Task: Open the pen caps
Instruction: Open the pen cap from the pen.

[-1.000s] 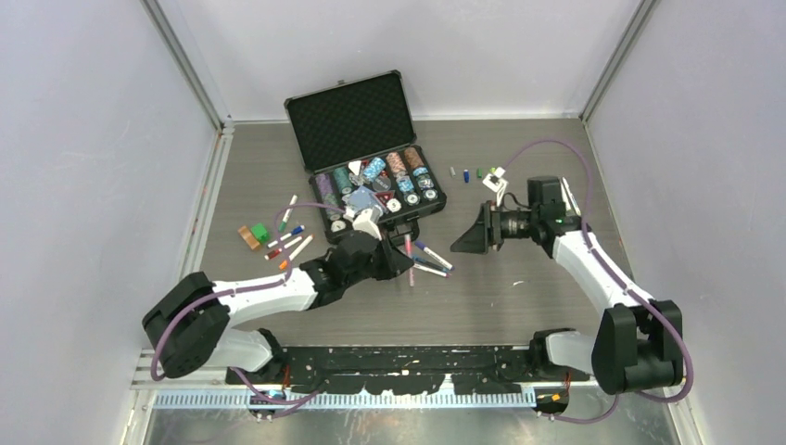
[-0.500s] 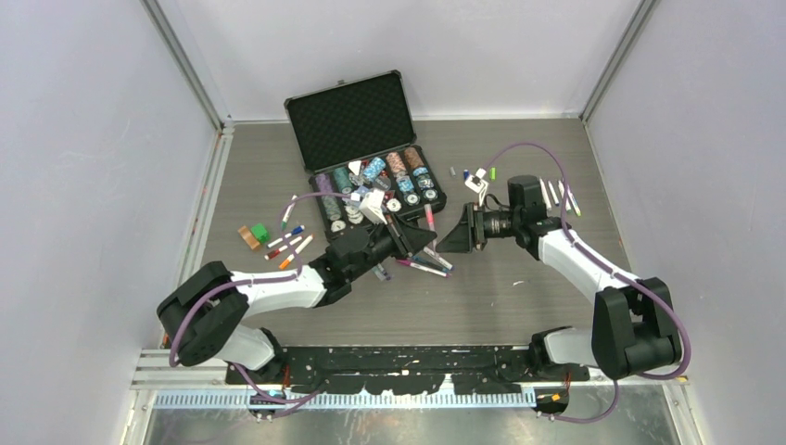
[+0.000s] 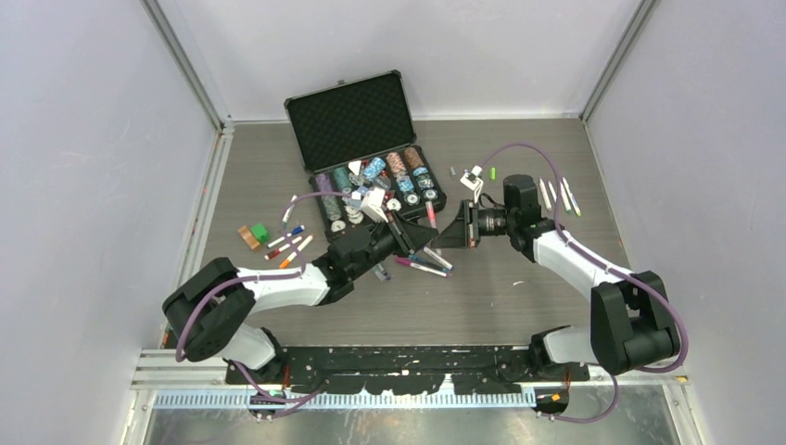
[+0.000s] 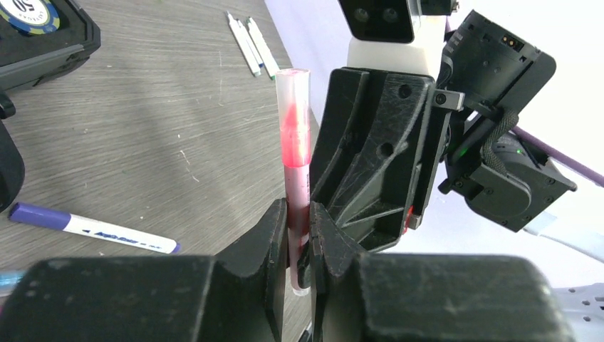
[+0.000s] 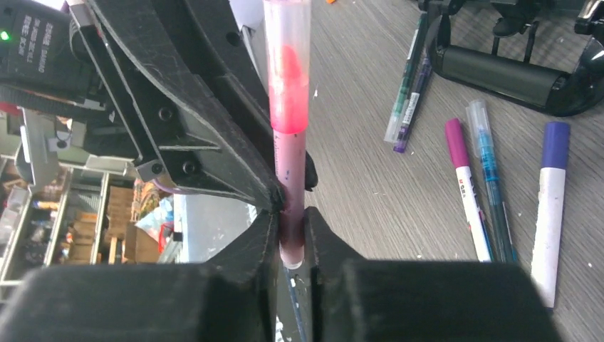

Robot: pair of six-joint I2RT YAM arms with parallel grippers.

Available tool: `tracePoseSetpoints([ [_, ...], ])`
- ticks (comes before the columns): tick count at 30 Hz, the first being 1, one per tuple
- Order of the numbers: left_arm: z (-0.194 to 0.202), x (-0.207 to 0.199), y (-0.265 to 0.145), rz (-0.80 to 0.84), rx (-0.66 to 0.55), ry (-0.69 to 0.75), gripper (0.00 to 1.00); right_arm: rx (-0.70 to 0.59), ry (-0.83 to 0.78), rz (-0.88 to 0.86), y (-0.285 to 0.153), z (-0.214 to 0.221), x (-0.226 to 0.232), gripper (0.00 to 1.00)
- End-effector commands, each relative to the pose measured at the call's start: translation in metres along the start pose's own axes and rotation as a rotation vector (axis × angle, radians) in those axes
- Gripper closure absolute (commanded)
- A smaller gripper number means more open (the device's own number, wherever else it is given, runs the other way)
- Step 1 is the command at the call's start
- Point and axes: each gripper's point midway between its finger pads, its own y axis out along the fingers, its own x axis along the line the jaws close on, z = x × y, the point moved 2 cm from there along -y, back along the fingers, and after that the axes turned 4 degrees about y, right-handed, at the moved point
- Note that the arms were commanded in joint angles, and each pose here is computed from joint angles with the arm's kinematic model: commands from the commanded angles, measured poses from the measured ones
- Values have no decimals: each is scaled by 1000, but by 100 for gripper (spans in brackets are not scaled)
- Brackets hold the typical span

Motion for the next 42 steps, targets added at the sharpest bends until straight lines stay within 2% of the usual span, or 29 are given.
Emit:
tracePoseSetpoints([
  [1,-18,-31,5,113,-58,-18,90,-42,-35,-21,3,-14,4,94],
  [2,-19,-32,6,114,-59,-22,83,-38,-28,-21,3,-13,3,99],
  [5,-23,-31,4,104,-66,-31,60,-27,-22,-24,4,-13,3,100],
  [7,-28,-26,3,76,-71,-38,49,-24,-33,-21,3,-12,4,100],
  [9,-33,-19,2,34,-71,-47,45,-18,-50,-12,3,-10,4,100],
  [13,-41,-3,1,-60,-61,-70,44,6,-78,-13,5,-6,8,99],
  [17,-48,-2,2,-58,-78,-83,44,35,-73,-29,8,-1,9,100],
  [26,-51,1,9,-82,-60,-87,52,80,-81,-5,11,7,6,100],
  [35,-46,6,18,-95,-27,-76,68,96,-76,6,12,8,5,100],
  [37,-43,4,19,-81,-7,-78,75,97,-76,6,13,8,5,100],
  [41,-46,2,20,-58,-11,-79,98,106,-72,8,13,10,4,100],
  [42,-50,1,20,-54,-17,-77,100,110,-76,10,12,9,5,100],
])
